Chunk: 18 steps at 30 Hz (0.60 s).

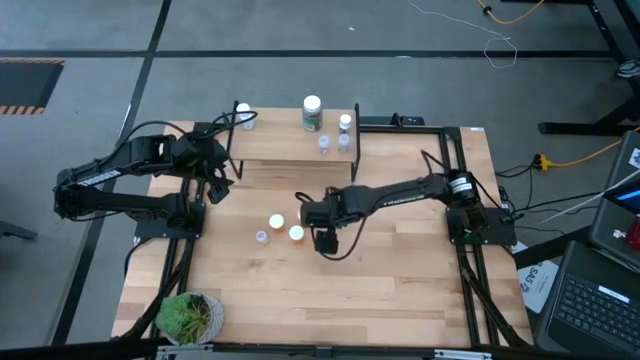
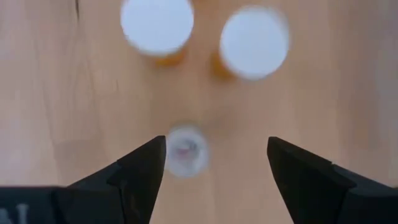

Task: Pick and place medicine bottles onto shelf by color
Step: Put the transparent pill bottle on the shelf

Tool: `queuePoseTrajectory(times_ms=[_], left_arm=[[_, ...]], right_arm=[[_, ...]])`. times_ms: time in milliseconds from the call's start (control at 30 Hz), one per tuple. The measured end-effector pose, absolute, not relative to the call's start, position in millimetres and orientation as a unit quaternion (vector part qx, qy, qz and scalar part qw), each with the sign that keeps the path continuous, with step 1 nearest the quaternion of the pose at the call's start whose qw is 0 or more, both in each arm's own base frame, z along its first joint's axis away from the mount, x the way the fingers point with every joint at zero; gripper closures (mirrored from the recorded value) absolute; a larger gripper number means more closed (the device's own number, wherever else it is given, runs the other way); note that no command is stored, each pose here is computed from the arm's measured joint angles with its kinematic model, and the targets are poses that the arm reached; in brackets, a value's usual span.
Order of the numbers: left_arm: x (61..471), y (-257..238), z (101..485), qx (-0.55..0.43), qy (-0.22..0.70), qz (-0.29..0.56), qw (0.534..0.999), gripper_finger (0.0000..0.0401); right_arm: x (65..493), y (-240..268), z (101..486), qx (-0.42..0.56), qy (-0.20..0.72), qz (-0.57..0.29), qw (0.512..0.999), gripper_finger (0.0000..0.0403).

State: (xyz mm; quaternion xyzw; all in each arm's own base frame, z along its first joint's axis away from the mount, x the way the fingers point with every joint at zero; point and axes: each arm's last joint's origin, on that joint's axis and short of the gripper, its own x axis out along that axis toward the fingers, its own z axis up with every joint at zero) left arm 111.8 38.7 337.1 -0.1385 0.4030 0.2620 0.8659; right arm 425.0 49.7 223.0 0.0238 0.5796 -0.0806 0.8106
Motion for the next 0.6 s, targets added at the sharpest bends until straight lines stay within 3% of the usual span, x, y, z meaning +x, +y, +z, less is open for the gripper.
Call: queuePoseTrajectory(times_ms=[267, 600], left_arm=[[111.8, 38.7, 337.2, -0.135, 0.404, 0.261, 0.866, 0.0130], [111.9, 38.8, 337.2, -0.135, 0.404, 0.261, 0.866, 0.0130]], right_arm=[[416.0, 61.0, 188.5, 0.026, 0.594, -0.057, 0.802, 0.0121], [419.0, 59.7, 185.0, 0.011, 0.571, -0.082, 0.817, 0.0135]])
